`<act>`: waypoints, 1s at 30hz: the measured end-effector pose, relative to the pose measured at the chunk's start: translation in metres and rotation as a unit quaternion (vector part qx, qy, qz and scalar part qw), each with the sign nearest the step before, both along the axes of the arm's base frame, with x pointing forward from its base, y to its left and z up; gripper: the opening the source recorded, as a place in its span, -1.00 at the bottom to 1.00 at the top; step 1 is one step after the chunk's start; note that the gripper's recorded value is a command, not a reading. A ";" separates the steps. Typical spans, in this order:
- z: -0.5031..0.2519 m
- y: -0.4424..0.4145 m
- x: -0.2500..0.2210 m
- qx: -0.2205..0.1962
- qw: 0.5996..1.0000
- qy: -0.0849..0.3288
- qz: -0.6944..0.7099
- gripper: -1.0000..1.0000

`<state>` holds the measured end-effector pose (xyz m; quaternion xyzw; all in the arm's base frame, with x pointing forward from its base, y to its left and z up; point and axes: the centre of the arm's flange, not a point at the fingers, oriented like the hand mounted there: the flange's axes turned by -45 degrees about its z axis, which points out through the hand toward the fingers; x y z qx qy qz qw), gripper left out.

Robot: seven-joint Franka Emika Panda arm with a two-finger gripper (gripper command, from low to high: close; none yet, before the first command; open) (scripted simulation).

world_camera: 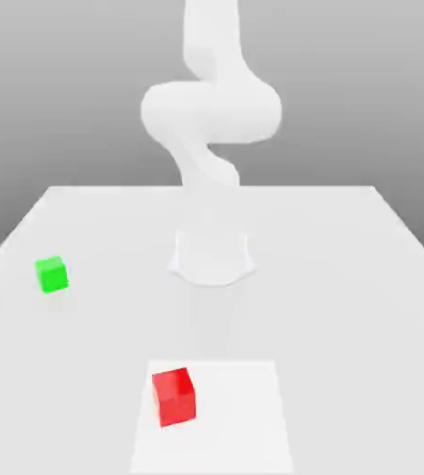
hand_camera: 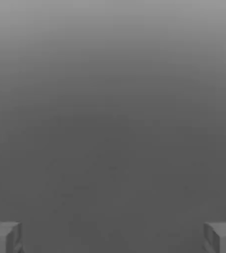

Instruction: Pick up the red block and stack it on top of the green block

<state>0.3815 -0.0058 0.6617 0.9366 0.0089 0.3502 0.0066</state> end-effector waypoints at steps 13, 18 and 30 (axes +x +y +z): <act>-0.291 -0.033 0.070 -0.047 0.971 0.223 0.077 0.00; -0.397 -0.043 0.045 -0.049 0.945 0.303 0.112 0.00; -0.514 -0.046 0.021 -0.047 0.927 0.347 0.134 -1.00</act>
